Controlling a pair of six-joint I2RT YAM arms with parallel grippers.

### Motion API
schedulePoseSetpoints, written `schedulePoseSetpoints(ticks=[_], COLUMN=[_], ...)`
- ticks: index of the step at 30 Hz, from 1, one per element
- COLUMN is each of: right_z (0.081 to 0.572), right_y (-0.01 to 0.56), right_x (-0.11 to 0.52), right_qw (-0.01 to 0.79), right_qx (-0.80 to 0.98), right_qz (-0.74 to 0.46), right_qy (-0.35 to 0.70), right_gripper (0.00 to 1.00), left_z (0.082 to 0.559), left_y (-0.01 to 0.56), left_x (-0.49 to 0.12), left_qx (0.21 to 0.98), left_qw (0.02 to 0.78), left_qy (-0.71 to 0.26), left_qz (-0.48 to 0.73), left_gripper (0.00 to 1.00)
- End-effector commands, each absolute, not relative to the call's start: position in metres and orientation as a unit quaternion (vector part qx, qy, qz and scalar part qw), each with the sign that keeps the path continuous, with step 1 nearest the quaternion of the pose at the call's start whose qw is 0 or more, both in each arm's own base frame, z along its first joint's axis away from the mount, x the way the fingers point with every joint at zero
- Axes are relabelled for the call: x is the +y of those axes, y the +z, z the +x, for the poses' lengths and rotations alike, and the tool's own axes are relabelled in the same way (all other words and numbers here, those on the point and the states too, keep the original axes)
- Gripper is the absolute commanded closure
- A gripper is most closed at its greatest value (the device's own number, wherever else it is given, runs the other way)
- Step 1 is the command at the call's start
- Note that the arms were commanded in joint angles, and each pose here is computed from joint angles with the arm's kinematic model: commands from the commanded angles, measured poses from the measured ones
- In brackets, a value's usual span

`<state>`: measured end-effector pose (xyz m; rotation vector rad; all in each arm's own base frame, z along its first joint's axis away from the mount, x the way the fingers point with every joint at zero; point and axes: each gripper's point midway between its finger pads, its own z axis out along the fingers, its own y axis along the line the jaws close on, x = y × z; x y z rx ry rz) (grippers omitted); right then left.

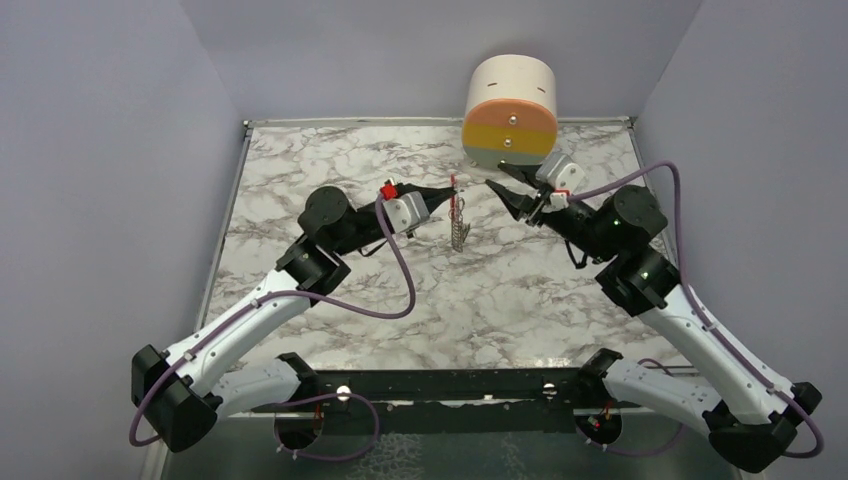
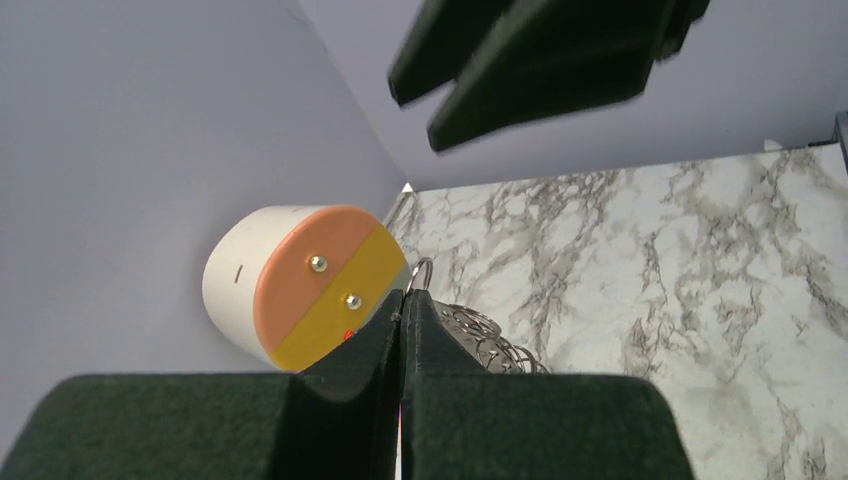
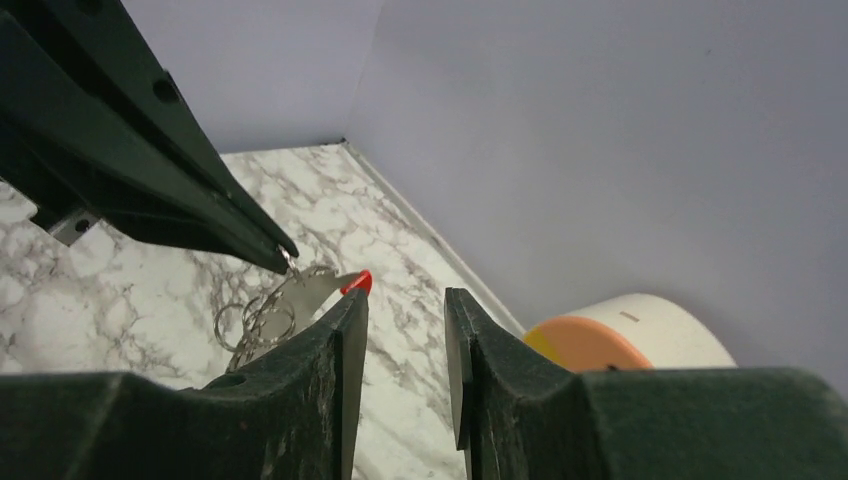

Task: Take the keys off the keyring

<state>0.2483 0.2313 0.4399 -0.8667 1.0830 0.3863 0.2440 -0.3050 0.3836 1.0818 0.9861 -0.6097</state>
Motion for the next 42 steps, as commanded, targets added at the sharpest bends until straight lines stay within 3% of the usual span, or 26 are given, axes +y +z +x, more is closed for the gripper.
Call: schedulePoseSetpoints(ticks=[1,12,23,26,34,42], right_z=[0.25,0.251,0.347,0.364,0.416,0.45], right_y=[0.428,0.41,0.289,0.275,0.217,0.164], right_x=[0.233,0.236,0.215,0.209,0.159,0.165], right_qw=[0.758,0.749,0.637,0.626,0.567,0.531], right_qx=[0.504,0.517,0.735,0.75,0.804,0.83], right_qz=[-0.361,-0.352,-0.219,-0.202,-0.145,-0.14], right_qy=[0.203,0.219,0.071,0.071,0.106,0.099], right_gripper=[0.66,0.67,0.67,0.62,0.62,0.61], left_z=[0.237,0.232,0.258,0.269,0.307,0.323], left_y=[0.428,0.428,0.393,0.38,0.338,0.294], left_x=[-0.29,-0.267,-0.26,-0.26,-0.257,-0.264], left_qx=[0.396,0.368,0.419,0.43,0.485,0.527], left_qw=[0.768,0.804,0.791,0.784,0.755,0.723], left_qy=[-0.313,-0.348,-0.325,-0.327,-0.331,-0.334], left_qz=[0.395,0.311,0.305,0.306,0.291,0.297], left_gripper=[1.0,1.0,1.0,1.0,1.0,1.0])
